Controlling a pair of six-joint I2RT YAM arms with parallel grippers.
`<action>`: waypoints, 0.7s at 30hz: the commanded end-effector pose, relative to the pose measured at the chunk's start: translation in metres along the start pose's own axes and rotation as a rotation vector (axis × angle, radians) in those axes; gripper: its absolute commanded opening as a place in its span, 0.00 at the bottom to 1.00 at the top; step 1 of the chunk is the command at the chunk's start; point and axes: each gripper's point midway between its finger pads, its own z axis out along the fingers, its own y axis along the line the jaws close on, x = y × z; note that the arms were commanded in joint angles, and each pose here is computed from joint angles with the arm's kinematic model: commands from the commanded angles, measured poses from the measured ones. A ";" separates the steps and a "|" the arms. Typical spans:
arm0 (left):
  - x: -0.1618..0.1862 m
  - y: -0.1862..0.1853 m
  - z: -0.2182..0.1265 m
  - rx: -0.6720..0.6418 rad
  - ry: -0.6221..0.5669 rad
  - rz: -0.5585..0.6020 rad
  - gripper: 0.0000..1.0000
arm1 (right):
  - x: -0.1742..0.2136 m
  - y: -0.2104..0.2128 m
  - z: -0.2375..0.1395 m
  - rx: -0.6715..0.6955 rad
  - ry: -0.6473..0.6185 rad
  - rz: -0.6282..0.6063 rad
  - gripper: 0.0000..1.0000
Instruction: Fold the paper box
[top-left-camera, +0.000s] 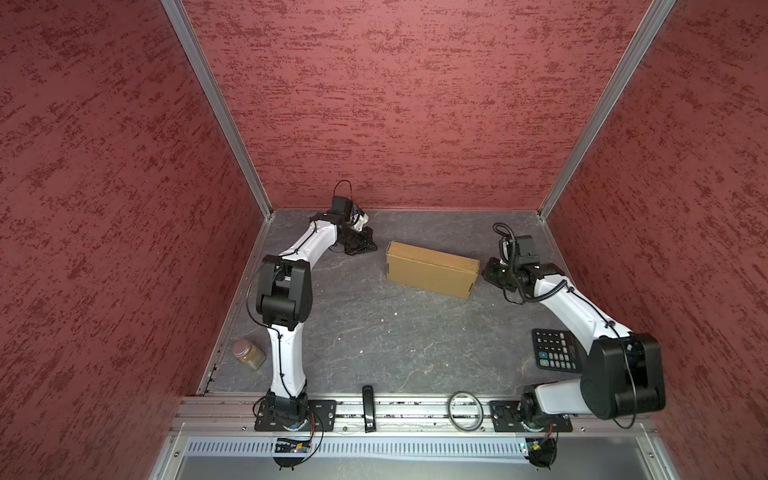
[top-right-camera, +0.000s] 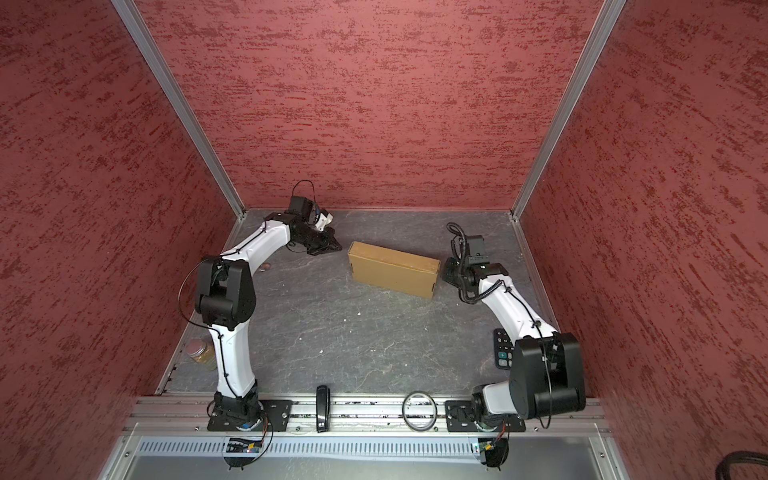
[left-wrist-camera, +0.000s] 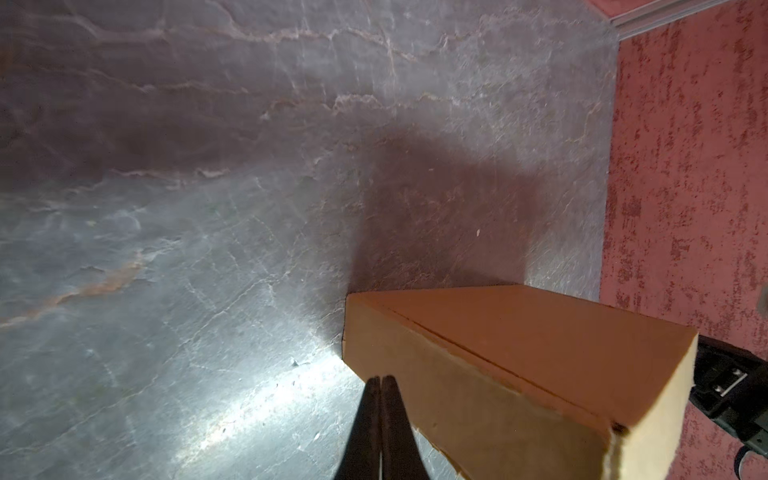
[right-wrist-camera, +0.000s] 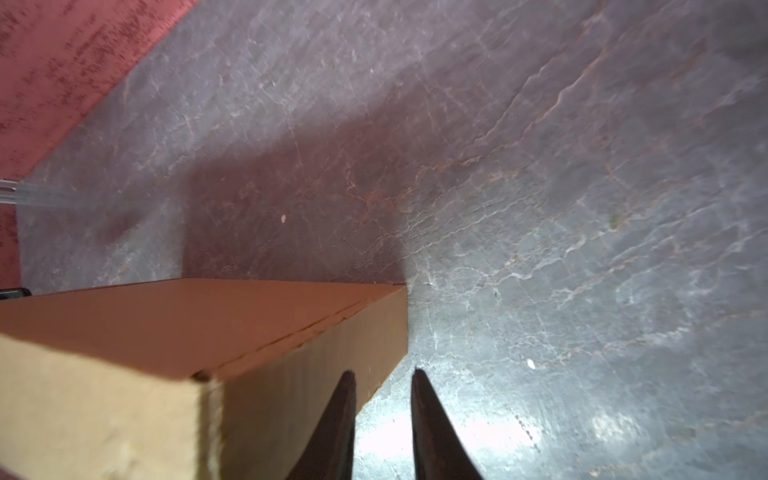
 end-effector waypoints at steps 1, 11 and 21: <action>0.002 -0.003 0.009 -0.013 0.036 0.028 0.05 | -0.001 0.004 0.011 -0.032 0.008 -0.011 0.24; -0.004 -0.010 0.022 -0.011 0.044 0.051 0.04 | -0.005 0.008 0.032 -0.061 0.023 -0.034 0.24; -0.004 -0.031 0.021 0.014 0.018 0.091 0.03 | -0.008 0.021 0.031 -0.133 -0.004 -0.114 0.23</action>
